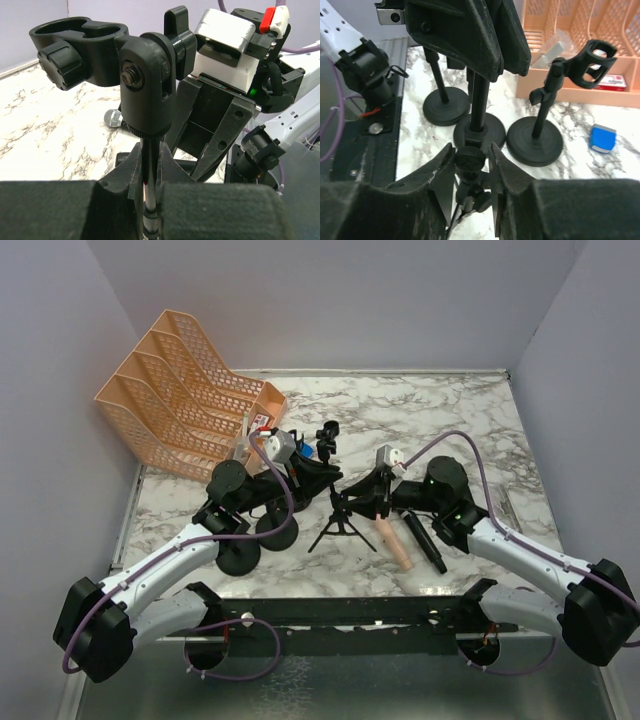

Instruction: Attach the microphones to the stand

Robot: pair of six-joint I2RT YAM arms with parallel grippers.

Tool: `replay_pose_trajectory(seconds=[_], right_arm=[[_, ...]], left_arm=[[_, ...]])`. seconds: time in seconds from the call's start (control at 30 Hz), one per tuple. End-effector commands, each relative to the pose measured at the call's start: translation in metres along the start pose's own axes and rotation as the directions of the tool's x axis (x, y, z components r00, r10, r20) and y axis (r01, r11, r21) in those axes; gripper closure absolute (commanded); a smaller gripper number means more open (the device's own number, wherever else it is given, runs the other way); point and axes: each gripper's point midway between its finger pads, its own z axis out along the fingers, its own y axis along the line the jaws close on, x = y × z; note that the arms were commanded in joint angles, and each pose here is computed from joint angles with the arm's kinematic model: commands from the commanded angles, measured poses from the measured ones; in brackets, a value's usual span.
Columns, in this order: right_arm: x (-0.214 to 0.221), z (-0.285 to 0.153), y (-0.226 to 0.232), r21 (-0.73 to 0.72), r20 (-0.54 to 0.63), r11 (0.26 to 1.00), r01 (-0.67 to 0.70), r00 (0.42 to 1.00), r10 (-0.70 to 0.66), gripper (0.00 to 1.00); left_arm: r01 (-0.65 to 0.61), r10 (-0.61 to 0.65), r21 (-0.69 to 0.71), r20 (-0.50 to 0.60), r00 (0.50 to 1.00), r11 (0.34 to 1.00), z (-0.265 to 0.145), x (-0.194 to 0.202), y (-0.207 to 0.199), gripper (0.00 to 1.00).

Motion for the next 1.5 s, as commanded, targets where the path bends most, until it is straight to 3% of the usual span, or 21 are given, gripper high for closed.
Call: replay_pose_trajectory(seconds=[0.0,0.13,0.2,0.27,0.3,0.4,0.5,0.57,0.63,0.7,0.77,0.83,0.87,0.9,0.97,1.0,1.1,1.2,1.27,1.37,1.47], right_arm=[[-0.003,0.002,0.005,-0.046,-0.017,0.999,-0.009,1.0,0.008,0.69],[-0.003,0.001,0.005,-0.019,-0.017,0.996,-0.085,0.996,0.085,0.68],[-0.004,0.0,0.001,0.018,-0.003,0.992,-0.126,0.992,0.126,0.77],[-0.006,0.0,-0.005,0.066,0.016,0.983,-0.169,0.986,0.168,0.96],[-0.009,0.0,-0.009,0.092,0.031,0.975,-0.202,0.979,0.2,0.99],[-0.019,-0.002,-0.012,0.123,0.118,0.952,-0.281,0.957,0.267,0.99],[-0.024,-0.002,-0.029,0.206,0.206,0.863,-0.462,0.882,0.424,0.99],[-0.031,-0.001,-0.041,0.239,0.278,0.748,-0.619,0.782,0.558,0.99],[-0.044,-0.002,-0.049,0.219,0.385,0.599,-0.77,0.633,0.672,0.99],[-0.042,-0.004,-0.058,0.173,0.479,0.371,-0.912,0.408,0.777,0.99],[-0.038,-0.003,-0.062,0.139,0.512,0.171,-0.975,0.219,0.831,0.99],[-0.034,0.0,-0.065,0.161,0.517,0.055,-0.985,0.131,0.846,0.99],[-0.035,0.002,-0.067,0.175,0.516,0.036,-0.984,0.123,0.848,0.99],[-0.036,0.003,-0.069,0.197,0.515,0.057,-0.979,0.153,0.843,0.95],[-0.034,0.001,-0.073,0.249,0.512,0.118,-0.961,0.234,0.827,0.65],[-0.035,-0.001,-0.076,0.271,0.515,0.176,-0.946,0.297,0.804,0.55],[-0.056,-0.008,-0.073,0.279,0.484,0.484,-0.829,0.557,0.674,0.41],[-0.063,-0.012,-0.052,0.26,0.394,0.775,-0.576,0.796,0.46,0.36],[-0.058,-0.011,-0.028,0.196,0.305,0.905,-0.378,0.901,0.31,0.36],[-0.042,-0.012,-0.009,0.128,0.197,0.978,-0.163,0.971,0.136,0.38],[-0.026,-0.011,-0.002,0.086,0.115,0.995,-0.057,0.992,0.047,0.42]], left_arm=[[-0.042,0.036,0.07,0.081,0.996,0.997,0.004,-0.034,-0.018,1.0],[-0.034,0.029,0.056,0.077,0.997,0.998,0.004,-0.032,-0.016,1.0],[-0.039,0.034,0.049,0.082,0.996,0.998,0.003,-0.033,-0.015,1.0],[-0.043,0.04,0.04,0.085,0.996,0.998,0.002,-0.033,-0.013,1.0],[-0.049,0.045,0.035,0.087,0.995,0.998,0.002,-0.033,-0.013,1.0],[-0.077,0.076,0.015,0.095,0.993,0.997,0.0,-0.033,-0.01,1.0],[-0.125,0.126,-0.012,0.111,0.986,0.992,-0.003,-0.036,-0.006,1.0],[-0.16,0.161,-0.018,0.116,0.98,0.987,-0.004,-0.038,-0.005,1.0],[-0.189,0.191,-0.033,0.12,0.974,0.981,-0.004,-0.039,-0.002,1.0],[-0.202,0.209,-0.068,0.129,0.969,0.977,-0.005,-0.042,0.004,1.0],[-0.212,0.221,-0.081,0.13,0.967,0.974,-0.004,-0.043,0.007,1.0],[-0.209,0.222,-0.104,0.135,0.966,0.972,-0.003,-0.046,0.011,1.0],[-0.2,0.215,-0.12,0.136,0.967,0.972,-0.003,-0.046,0.014,1.0],[-0.19,0.21,-0.137,0.143,0.967,0.972,-0.002,-0.049,0.017,1.0],[-0.148,0.178,-0.178,0.165,0.97,0.973,-0.001,-0.056,0.023,1.0],[-0.125,0.162,-0.204,0.176,0.971,0.971,-0.001,-0.059,0.027,1.0],[-0.098,0.137,-0.207,0.183,0.973,0.973,0.0,-0.062,0.028,1.0],[-0.083,0.114,-0.179,0.171,0.979,0.98,0.002,-0.058,0.023,1.0],[-0.078,0.104,-0.161,0.162,0.981,0.984,0.003,-0.055,0.021,1.0],[-0.071,0.089,-0.125,0.146,0.985,0.99,0.003,-0.051,0.015,1.0],[-0.073,0.082,-0.072,0.125,0.989,0.995,0.004,-0.046,0.005,1.0]])
